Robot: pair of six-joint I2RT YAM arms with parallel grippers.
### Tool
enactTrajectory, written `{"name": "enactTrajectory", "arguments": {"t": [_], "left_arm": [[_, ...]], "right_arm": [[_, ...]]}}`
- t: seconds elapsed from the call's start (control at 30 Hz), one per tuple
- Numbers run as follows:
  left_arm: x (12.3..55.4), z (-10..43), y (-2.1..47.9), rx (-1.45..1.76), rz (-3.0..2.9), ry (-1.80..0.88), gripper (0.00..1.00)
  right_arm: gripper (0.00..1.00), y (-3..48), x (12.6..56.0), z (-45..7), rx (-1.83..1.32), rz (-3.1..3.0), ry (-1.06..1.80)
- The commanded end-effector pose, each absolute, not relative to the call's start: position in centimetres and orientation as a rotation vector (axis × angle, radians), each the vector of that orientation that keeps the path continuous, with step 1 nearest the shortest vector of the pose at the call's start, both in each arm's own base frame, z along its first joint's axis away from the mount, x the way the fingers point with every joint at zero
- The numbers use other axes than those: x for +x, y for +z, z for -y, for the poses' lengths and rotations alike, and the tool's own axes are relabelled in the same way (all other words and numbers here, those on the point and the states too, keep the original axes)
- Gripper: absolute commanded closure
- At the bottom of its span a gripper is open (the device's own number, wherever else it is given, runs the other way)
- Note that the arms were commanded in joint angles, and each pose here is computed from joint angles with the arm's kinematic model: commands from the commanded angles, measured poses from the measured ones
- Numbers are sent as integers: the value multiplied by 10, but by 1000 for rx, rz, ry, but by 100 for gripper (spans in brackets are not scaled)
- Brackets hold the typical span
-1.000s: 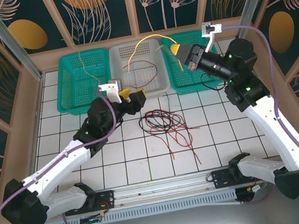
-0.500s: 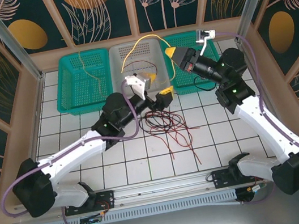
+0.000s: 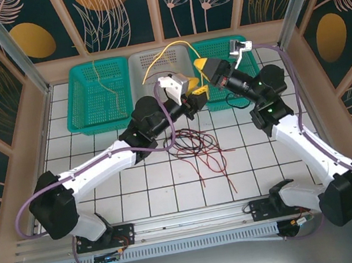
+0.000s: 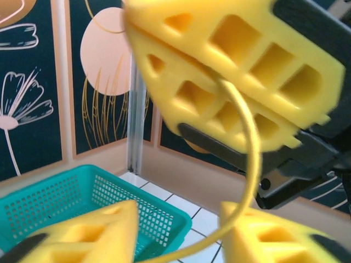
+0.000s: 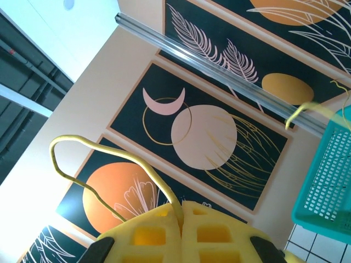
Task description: Untangle the cables
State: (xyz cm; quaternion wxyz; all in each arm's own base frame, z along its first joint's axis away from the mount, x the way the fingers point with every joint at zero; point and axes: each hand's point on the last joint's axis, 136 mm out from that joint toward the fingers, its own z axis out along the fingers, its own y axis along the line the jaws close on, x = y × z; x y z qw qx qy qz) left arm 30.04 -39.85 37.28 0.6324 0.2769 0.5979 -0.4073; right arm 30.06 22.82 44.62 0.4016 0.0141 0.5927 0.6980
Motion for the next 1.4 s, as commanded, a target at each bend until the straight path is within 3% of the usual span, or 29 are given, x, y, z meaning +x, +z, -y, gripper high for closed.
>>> {"name": "enactTrajectory", "arguments": {"t": [0.0, 0.2, 0.5, 0.63, 0.7, 0.8, 0.9, 0.97, 1.0, 1.2, 1.37], "left_arm": [[303, 398, 394, 594, -1304, -947, 73], [312, 396, 385, 498, -1403, -988, 90], [306, 412, 333, 462, -1683, -1162, 98], [305, 406, 305, 487, -1782, -1091, 100], [307, 397, 296, 479, -1818, -1026, 100], [317, 373, 290, 426, -1861, -862, 100], [336, 334, 289, 328, -1895, -690, 100], [355, 302, 286, 233, -1924, -652, 100], [366, 283, 285, 183, -1937, -632, 100], [435, 180, 304, -26, -1942, -376, 100], [487, 114, 292, -140, -2069, -147, 100]], "right_arm": [[100, 462, 290, -228, -21, -1414, 1822], [100, 461, 290, -225, -20, -1375, 1814], [100, 452, 290, -216, 16, -1317, 1776], [100, 449, 296, -218, 27, -1351, 1759], [92, 448, 299, -217, 42, -1364, 1740], [68, 440, 311, -213, 105, -1437, 1652], [55, 412, 336, -198, 255, -1607, 1441], [39, 395, 343, -185, 322, -1692, 1302], [36, 389, 344, -178, 345, -1716, 1250], [34, 368, 328, -163, 369, -1777, 1185], [36, 360, 318, -160, 373, -1804, 1172]]}}
